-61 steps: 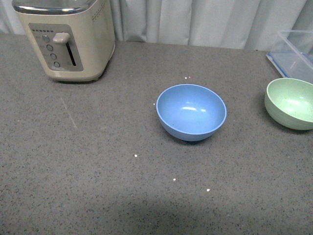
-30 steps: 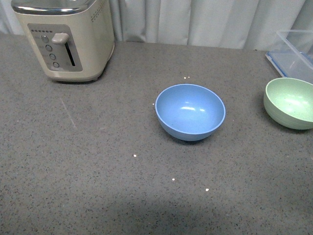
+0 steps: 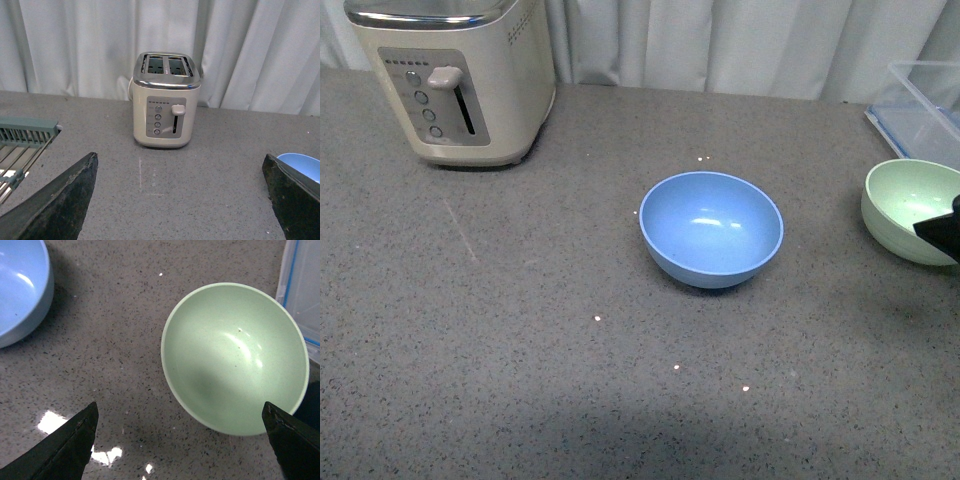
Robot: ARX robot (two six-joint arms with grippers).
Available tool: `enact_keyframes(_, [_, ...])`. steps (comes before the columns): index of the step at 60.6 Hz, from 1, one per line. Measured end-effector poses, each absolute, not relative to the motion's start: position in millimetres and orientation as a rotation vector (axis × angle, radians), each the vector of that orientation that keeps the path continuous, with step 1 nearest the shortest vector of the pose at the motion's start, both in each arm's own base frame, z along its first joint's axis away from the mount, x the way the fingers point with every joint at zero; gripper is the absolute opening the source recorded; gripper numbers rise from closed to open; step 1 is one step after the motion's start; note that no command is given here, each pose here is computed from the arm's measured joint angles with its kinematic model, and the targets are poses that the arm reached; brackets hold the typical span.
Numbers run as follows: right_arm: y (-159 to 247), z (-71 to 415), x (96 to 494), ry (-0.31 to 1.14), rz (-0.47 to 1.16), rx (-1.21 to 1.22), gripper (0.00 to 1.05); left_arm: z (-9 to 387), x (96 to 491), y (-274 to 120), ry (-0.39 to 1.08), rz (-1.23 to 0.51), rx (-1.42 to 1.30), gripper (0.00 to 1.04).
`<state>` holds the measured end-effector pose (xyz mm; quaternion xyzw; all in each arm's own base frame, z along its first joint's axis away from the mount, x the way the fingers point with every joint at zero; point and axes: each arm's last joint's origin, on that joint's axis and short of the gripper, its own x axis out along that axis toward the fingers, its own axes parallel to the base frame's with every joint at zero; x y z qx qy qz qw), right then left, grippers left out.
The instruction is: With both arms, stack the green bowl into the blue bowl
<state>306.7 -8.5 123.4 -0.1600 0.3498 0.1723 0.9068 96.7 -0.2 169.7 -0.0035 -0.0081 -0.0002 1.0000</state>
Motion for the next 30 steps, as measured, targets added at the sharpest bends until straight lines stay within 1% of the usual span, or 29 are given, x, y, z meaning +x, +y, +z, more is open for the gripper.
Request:
enact_keyframes(9, [-9,113,331,0.75,0.408,-0.38,0.96,170,97,0,-0.016,0.0,-0.007,0.98])
enact_keyframes(14, [-9,105,342,0.796,0.449,-0.404,0.96,170,97,0,-0.016,0.0,-0.007,0.98])
enact_keyframes(21, [-6,98,350,0.849,0.483,-0.437,0.96,170,97,0,-0.016,0.0,-0.007,0.98])
enact_keyframes(30, [-3,92,359,0.876,0.512,-0.478,0.96,170,97,0,-0.016,0.0,-0.007,0.98])
